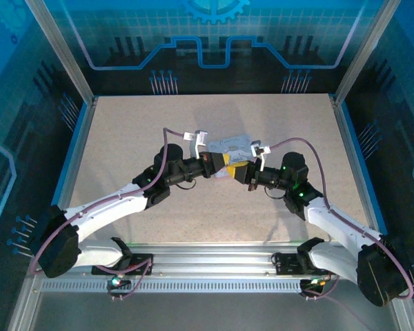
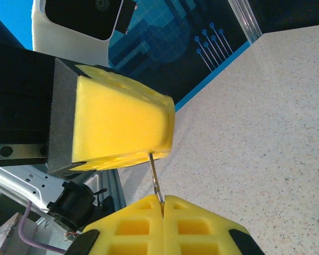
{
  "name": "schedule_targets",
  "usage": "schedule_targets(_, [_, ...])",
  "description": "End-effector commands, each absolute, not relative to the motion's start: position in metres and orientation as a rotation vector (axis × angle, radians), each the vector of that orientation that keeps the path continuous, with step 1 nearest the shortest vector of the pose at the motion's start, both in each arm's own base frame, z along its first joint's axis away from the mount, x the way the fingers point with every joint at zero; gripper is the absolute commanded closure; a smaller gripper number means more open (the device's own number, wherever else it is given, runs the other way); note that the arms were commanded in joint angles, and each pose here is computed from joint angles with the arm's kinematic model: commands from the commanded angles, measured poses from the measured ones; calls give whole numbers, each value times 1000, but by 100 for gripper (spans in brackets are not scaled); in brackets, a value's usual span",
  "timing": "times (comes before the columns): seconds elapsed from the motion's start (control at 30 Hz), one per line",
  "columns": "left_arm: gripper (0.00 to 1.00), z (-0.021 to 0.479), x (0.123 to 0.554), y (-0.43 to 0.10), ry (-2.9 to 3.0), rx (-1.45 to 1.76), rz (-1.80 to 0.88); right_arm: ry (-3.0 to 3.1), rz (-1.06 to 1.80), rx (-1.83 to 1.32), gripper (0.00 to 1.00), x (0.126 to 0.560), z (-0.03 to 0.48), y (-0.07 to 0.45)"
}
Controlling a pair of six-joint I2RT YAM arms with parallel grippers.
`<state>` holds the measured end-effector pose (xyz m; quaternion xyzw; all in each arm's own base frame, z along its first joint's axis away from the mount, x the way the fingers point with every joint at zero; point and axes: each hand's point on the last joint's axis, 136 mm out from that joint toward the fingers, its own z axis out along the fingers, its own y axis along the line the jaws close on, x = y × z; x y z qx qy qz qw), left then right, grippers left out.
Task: Unlock the padlock with the key
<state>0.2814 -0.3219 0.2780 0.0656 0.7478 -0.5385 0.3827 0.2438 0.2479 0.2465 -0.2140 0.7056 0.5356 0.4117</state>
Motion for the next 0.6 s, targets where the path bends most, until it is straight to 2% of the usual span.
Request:
schedule_targets(0.0, [100, 292, 277, -316, 1859, 168, -1371, 1765, 1301, -551, 100, 244, 256, 246])
schedule_targets(0.03, [90, 292, 277, -315, 1862, 168, -1363, 1775, 1288, -550, 100, 244, 255, 244])
schedule_targets(0.07, [76, 292, 277, -312, 1863, 163, -1346, 1789, 1272, -550, 100, 244, 252, 242])
schedule_targets(0.3, [40, 280, 286, -286, 1933, 143, -1206, 1974, 1073, -507, 100, 243, 223, 215])
schedule_targets(0.4, [32, 262, 296, -281, 2013, 162, -1095, 2092, 926, -430, 100, 247, 205, 191])
schedule_targets(0.57, [28, 232, 320, -298, 2166, 286, -938, 2246, 757, -218, 100, 253, 181, 138])
